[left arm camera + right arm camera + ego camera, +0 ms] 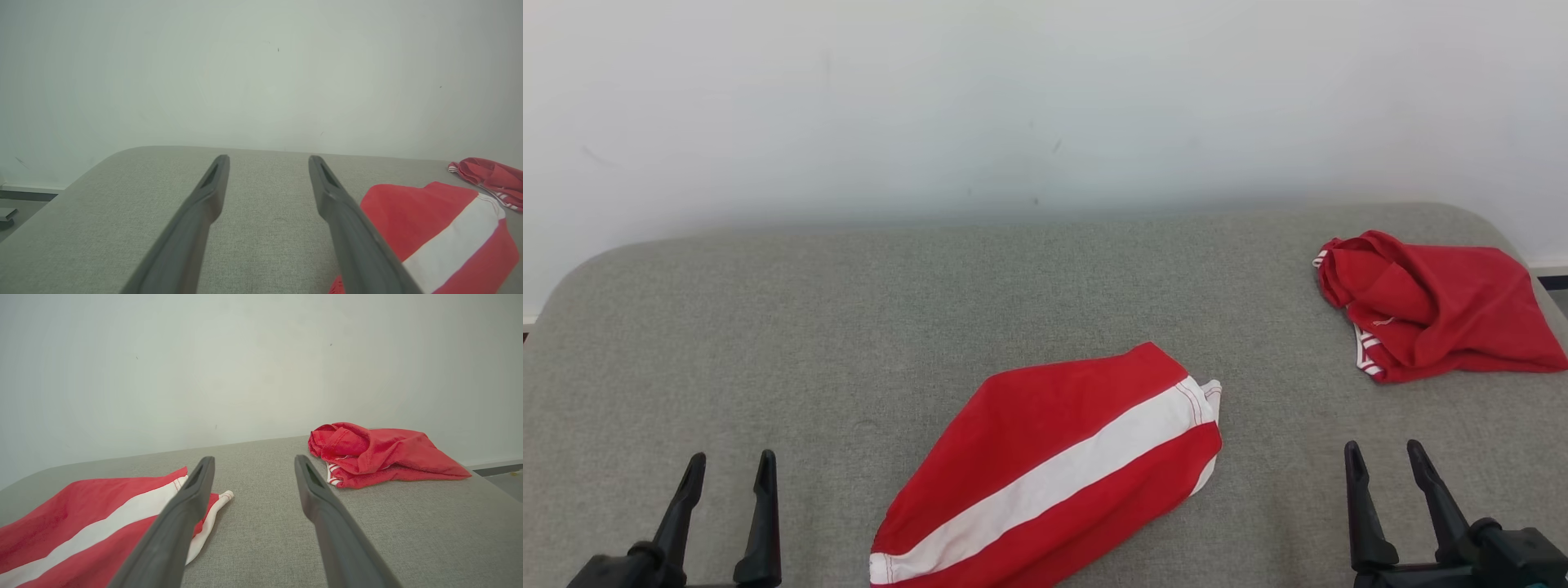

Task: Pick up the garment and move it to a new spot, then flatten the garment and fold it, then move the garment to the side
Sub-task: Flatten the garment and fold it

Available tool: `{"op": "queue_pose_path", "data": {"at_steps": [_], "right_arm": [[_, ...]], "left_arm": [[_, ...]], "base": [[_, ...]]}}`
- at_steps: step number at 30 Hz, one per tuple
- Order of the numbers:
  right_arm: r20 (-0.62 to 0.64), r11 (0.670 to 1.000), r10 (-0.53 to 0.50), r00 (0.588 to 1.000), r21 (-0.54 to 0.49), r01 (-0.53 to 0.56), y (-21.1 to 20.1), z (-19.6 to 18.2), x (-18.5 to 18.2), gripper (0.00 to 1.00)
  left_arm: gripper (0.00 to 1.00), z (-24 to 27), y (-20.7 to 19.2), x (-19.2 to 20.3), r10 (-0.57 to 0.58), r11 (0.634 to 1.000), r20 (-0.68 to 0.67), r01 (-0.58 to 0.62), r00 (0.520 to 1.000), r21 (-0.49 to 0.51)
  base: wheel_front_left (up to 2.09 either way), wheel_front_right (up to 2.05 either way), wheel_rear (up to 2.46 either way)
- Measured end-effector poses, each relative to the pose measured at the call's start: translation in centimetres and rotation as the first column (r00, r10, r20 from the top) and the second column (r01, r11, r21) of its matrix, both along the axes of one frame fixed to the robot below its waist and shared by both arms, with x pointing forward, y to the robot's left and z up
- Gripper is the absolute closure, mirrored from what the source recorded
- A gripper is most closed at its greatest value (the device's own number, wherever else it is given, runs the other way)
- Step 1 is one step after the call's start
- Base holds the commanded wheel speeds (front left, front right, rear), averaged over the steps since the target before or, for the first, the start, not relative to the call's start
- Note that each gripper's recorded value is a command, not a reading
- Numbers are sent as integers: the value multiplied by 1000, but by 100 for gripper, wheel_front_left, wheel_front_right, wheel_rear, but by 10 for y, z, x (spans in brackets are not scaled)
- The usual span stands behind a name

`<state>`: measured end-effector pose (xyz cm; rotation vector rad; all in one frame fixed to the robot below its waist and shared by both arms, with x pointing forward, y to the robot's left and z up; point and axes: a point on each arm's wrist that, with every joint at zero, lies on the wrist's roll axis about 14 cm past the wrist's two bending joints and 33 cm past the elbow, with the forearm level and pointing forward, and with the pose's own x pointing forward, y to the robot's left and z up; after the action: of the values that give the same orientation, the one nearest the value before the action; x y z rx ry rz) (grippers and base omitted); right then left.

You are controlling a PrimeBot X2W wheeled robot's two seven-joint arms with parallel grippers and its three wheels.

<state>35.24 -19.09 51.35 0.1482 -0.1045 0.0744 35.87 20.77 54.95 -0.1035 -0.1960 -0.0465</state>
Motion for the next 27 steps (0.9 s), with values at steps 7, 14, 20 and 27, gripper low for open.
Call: {"op": "queue_pose_path", "data": {"at_steps": [7, 14, 20, 27], "right_arm": [[23, 1000, 22, 1000, -16, -21, 4, 7, -4, 0], [29, 999, 43, 999, -24, -42, 9, 9, -7, 0], [35, 997, 77, 996, -32, -76, 18, 12, -7, 0], [43, 995, 97, 994, -37, -95, 22, 14, -7, 0]], "left_arm": [[0, -2, 6, -10, 21, 1000, 1, -21, 1000, 14], [0, -4, -2, -19, -23, 999, 0, 23, 1000, 21], [0, -7, -3, -25, -28, 999, -6, 28, 1000, 21], [0, -9, -3, -29, -28, 999, -9, 28, 1000, 30]], "base": [[0, 0, 0], [0, 0, 0], [0, 0, 0], [0, 0, 0]]}}
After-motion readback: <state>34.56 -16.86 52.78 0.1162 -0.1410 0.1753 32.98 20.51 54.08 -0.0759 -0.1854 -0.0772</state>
